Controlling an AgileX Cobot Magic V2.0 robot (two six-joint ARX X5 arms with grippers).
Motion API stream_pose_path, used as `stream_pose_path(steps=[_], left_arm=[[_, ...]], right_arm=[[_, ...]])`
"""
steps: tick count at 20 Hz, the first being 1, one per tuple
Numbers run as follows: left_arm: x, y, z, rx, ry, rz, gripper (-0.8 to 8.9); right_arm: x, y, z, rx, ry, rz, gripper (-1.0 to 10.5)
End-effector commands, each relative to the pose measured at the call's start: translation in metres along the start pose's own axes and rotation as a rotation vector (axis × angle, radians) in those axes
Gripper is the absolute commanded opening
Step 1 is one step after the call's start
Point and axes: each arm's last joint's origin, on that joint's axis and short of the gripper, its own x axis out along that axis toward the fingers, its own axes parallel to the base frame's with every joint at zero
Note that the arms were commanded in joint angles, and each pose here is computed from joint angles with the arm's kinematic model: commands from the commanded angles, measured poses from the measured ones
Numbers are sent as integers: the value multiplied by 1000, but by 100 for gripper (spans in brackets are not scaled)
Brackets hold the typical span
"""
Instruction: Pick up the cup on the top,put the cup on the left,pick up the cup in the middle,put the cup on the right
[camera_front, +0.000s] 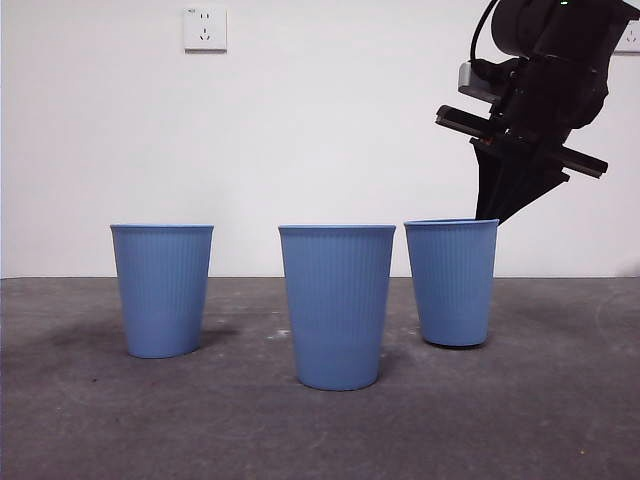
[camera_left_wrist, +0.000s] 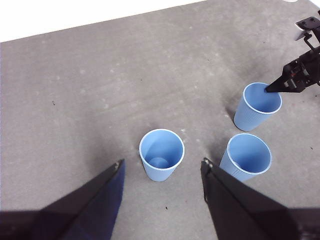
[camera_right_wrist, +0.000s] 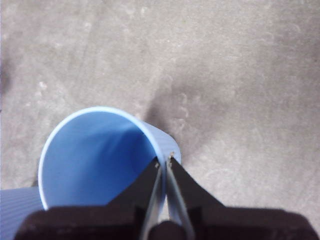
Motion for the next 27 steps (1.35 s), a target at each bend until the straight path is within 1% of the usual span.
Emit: stream_pose_path(steps=[1,2,3,5,6,9,11,14,16,18,20,21,22,23,24,25,27], left_arm=[[0,0,0,11,0,-1,260],[0,0,0,11,0,-1,260],[0,0,0,11,0,-1,260],[0,0,0,11,0,-1,260],[0,0,0,11,0,-1,260],[0,0,0,11,0,-1,260],[0,0,-1,11,1,-1,260],[0,0,0,11,0,-1,259],[0,0,0,11,0,-1,259],[0,0,-1,11,2,-1,253],[0,0,-1,10,8,-2,252],[0,0,-2,9,17,-2,251],[0,0,-3,8,23,-3,252],[0,0,-3,7,30,-9,251],[0,-1,-4,6,35,-34,251],[0,-2,-5,3,45,-72,250],[0,-4,-8,-1,72,-126,241]], right_arm=[[9,-3,-6,7,41,-2,-14],[10,-4,-7,10,53,-2,16],[10,-4,-8,12,59,-3,93],[10,-4,-8,12,59,-2,297],[10,-4,-8,14,64,-2,322],[8,-3,-7,11,51,-2,321],[-7,0,-5,2,8,-2,321],[-58,9,-7,-23,-116,-30,319],[-102,19,-21,-34,-166,-16,314],[-143,30,-45,-48,-179,-8,311],[-174,42,-74,-73,-158,40,311],[-187,48,-88,-88,-137,91,309],[-196,52,-99,-98,-121,128,286],[-204,55,-109,-110,-102,162,222],[-209,58,-118,-120,-83,188,175],[-213,60,-124,-136,-65,207,150],[-216,63,-132,-160,-33,237,147]])
